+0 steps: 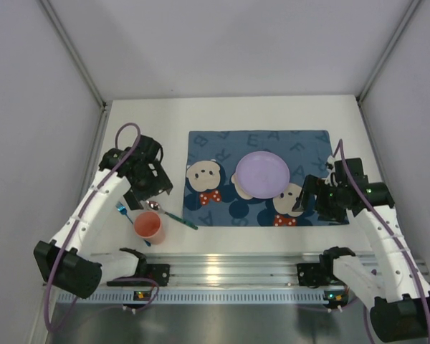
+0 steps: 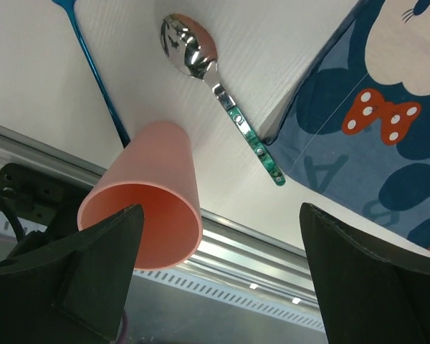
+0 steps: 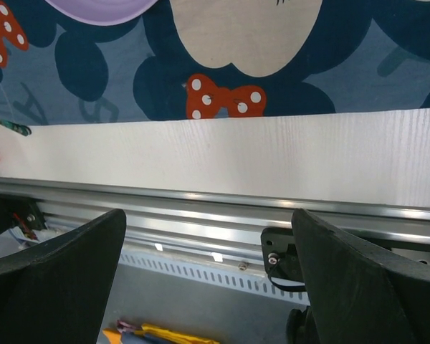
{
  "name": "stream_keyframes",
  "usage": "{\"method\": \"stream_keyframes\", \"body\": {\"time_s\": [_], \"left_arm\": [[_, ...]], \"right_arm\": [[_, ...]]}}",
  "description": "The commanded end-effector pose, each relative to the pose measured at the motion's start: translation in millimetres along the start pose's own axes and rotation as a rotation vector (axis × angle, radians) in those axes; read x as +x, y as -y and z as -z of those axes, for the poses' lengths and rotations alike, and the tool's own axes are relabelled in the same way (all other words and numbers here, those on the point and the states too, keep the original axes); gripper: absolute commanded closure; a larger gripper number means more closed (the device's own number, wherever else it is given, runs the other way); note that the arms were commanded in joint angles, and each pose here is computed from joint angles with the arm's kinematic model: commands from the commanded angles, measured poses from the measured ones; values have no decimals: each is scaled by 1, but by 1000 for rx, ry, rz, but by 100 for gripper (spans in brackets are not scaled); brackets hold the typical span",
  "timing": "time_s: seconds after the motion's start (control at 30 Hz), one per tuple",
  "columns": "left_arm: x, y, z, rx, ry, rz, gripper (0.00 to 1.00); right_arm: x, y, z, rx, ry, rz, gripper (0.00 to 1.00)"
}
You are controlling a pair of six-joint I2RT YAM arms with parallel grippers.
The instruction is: Set the dinner table for one person
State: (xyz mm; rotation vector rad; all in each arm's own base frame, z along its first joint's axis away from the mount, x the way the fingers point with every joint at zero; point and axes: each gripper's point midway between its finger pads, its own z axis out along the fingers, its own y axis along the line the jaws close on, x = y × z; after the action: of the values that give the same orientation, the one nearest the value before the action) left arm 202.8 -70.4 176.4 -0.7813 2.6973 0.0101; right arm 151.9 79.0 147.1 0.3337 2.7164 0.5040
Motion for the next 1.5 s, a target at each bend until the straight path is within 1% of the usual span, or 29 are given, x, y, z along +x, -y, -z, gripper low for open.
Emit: {"method": "stream_keyframes", "body": {"time_s": [0.0, 0.2, 0.3, 0.37, 0.4, 0.43, 0.47, 0.53, 0.57, 0.63, 0.73, 0.77, 0.83, 0.87, 0.93, 1.0, 1.03, 1.07, 1.1, 1.13, 1.17, 1.2, 1.23, 1.27, 1.3, 1.33, 1.37, 1.43, 1.47], "left_arm": [[38, -21, 0, -60, -147, 10, 7], [57, -15, -13, -34, -189, 22, 10], [61, -16, -21, -40, -200, 18, 13], [61, -16, -28, -45, -196, 14, 29], [62, -16, -31, -52, -197, 13, 41], [59, -13, -35, -45, -185, 11, 59], [59, -12, -39, -51, -188, 5, 66], [58, -8, -47, -53, -188, -4, 77], [56, -6, -48, -48, -186, -14, 88], [50, 1, -45, -42, -178, -19, 100], [23, 17, -23, -13, -99, -2, 100], [8, 30, -7, 35, -60, 16, 100], [-6, 49, 3, 76, -38, 45, 100], [-19, 69, 21, 149, -16, 79, 100], [-32, 94, 27, 208, -14, 116, 100], [-50, 132, 47, 357, -3, 202, 100], [-59, 150, 55, 431, 5, 288, 100], [-56, 164, 51, 495, -30, 326, 100], [-52, 182, 57, 595, -85, 363, 100], [-72, 213, 77, 764, -81, 487, 100], [-62, 219, 59, 767, -149, 542, 100], [-62, 232, 60, 814, -185, 588, 100], [-66, 249, 60, 873, -210, 622, 100], [-66, 257, 58, 878, -257, 698, 100], [-65, 267, 60, 896, -276, 709, 100], [-65, 277, 53, 891, -290, 724, 100], [-70, 292, 71, 940, -301, 729, 100], [-71, 313, 69, 948, -339, 741, 100], [-77, 326, 85, 1000, -346, 734, 100]], "right_arm": [[-4, -4, -3, -25, 22, 31, 0], [-5, -4, -7, -21, 12, 30, 0], [-7, -4, -9, -21, 13, 30, 0], [-7, -3, -10, -19, 12, 28, 0], [-6, -3, -11, -17, 8, 27, 0], [-6, -3, -11, -18, 6, 28, 0], [-6, -3, -12, -19, 6, 26, 0], [-7, -3, -12, -17, 5, 29, 0], [-7, -3, -13, -17, 5, 29, 0], [-7, -3, -13, -16, 2, 28, 0], [-10, -5, -9, -19, 9, 33, 0], [-12, -7, -7, -23, 18, 39, 0], [-19, -22, 4, -69, 46, 55, 0], [-23, -31, 8, -95, 67, 68, 0], [-32, -58, 24, -164, 109, 106, 0], [-43, -86, 37, -210, 151, 155, 0], [-47, -96, 40, -220, 165, 172, 0], [-54, -103, 44, -224, 186, 185, 0], [-62, -117, 49, -225, 208, 212, 0], [-68, -124, 52, -229, 218, 226, 0], [-73, -132, 55, -233, 229, 242, 0], [-81, -138, 50, -210, 227, 255, 0], [-91, -154, 65, -238, 266, 283, 0], [-97, -161, 68, -237, 284, 301, 0], [-107, -163, 63, -201, 300, 317, 0], [-114, -174, 73, -212, 334, 336, 0], [-120, -177, 64, -190, 328, 354, 0], [-132, -183, 62, -160, 358, 361, 0], [-134, -185, 58, -150, 354, 366, 0]]}}
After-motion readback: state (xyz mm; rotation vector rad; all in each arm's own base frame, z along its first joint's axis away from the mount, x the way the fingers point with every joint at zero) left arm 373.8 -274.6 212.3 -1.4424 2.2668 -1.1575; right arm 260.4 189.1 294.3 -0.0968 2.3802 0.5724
